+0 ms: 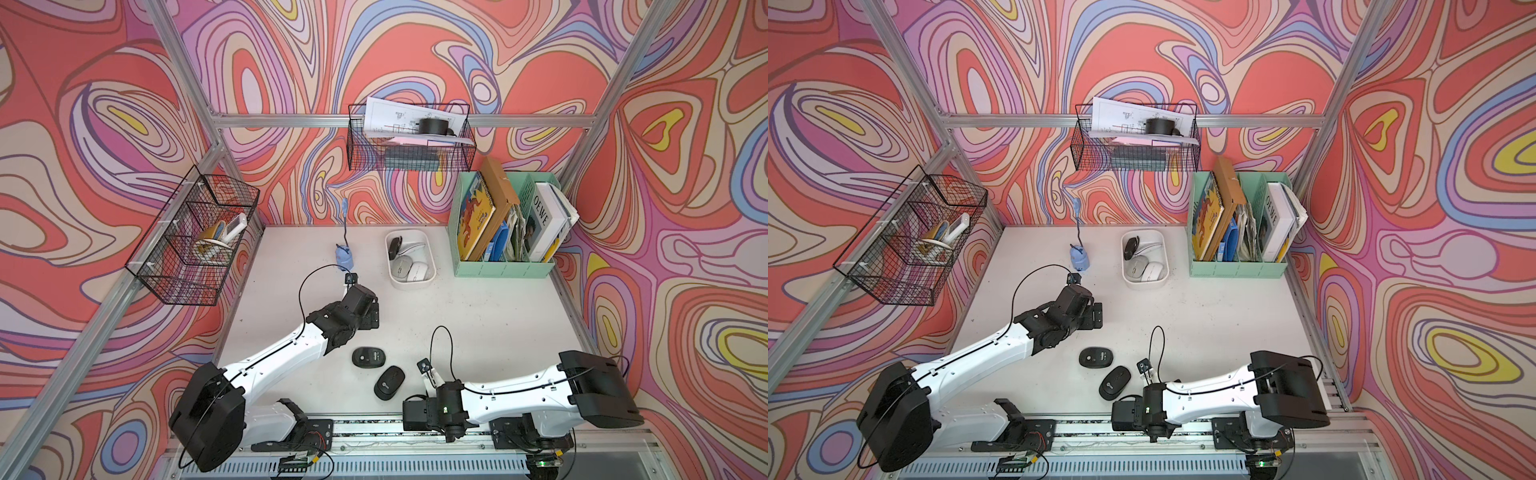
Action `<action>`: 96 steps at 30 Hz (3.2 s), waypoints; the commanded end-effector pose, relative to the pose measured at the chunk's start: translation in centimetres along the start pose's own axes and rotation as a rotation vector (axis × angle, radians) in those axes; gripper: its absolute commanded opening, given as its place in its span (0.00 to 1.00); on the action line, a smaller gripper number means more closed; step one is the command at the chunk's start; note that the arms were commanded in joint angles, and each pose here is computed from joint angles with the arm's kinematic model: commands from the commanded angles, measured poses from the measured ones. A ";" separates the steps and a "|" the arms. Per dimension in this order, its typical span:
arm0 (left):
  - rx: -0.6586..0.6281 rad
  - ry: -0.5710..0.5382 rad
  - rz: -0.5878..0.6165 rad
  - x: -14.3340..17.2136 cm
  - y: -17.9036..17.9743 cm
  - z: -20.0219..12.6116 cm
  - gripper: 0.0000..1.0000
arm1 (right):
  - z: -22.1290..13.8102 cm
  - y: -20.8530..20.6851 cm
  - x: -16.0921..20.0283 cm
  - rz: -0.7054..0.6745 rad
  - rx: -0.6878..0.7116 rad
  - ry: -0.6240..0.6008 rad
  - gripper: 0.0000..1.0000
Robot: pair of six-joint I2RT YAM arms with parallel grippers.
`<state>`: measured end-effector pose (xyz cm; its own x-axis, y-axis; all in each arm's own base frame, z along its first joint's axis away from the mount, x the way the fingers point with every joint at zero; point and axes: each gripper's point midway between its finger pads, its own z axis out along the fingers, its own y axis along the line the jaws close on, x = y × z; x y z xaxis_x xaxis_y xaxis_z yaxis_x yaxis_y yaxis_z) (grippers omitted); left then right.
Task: Put the mouse in the storage box
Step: Pick up the mouse from the center of the board, then place the mouse in the storage box.
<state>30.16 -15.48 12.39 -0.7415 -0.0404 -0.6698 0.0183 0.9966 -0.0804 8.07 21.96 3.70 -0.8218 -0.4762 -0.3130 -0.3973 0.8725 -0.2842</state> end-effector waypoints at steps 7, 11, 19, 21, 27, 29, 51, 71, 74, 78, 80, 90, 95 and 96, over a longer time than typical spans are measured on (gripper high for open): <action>-0.021 0.003 -0.005 -0.1 0.0 0.8 0.96 | 1.6 -0.4 -0.1 -0.043 0.131 -0.004 0.75; -0.016 0.001 -0.008 -0.2 -0.1 0.9 0.96 | 2.0 -0.2 -0.4 -0.049 0.168 0.004 0.72; -0.029 -0.007 0.003 -0.4 0.1 0.7 0.96 | 3.2 -0.1 -0.8 -0.006 0.178 0.028 0.58; -0.033 -0.009 0.009 -0.5 0.2 0.6 0.96 | 3.3 -0.1 -0.9 -0.003 0.176 0.028 0.56; -0.043 -0.013 0.013 -0.7 0.3 0.7 0.96 | 3.4 0.0 -1.4 0.017 0.175 0.016 0.47; -0.045 -0.013 0.014 -0.7 0.3 0.7 0.96 | 3.2 -0.2 -1.7 0.026 0.183 0.005 0.45; -0.079 -0.026 0.030 -0.8 1.1 0.4 0.96 | 0.0 -3.2 -9.5 0.355 -0.067 -0.171 0.08; -0.027 -0.172 -0.054 -1.0 3.3 -3.6 0.98 | -1.1 -15.6 -35.6 0.741 -0.480 -0.547 0.04; -0.024 -0.185 -0.062 -0.6 3.7 -3.9 0.99 | 1.2 -16.8 -38.3 0.781 -0.505 -0.545 0.03; -0.029 -0.193 -0.060 -0.5 4.1 -4.2 0.99 | 4.7 -17.0 -40.6 0.820 -0.550 -0.514 0.03; -0.036 -0.195 -0.057 -0.4 4.3 -4.2 0.99 | 6.2 -17.2 -41.2 0.841 -0.553 -0.497 0.02; -0.051 -0.193 -0.052 0.2 4.8 -4.0 0.99 | 11.1 -17.1 -41.4 0.910 -0.556 -0.395 0.04; -0.046 -0.193 -0.055 0.2 4.7 -3.8 0.99 | 12.9 -16.5 -41.0 0.939 -0.565 -0.344 0.06; -0.047 -0.192 -0.054 0.3 4.7 -3.8 0.99 | 13.2 -16.4 -40.9 0.940 -0.562 -0.334 0.06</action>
<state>27.30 -10.98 14.71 -0.6110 -0.0988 -0.7854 -0.0378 0.9947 -0.0957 53.11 25.53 9.95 -0.7652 0.4434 -0.4667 0.0990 0.7975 0.5952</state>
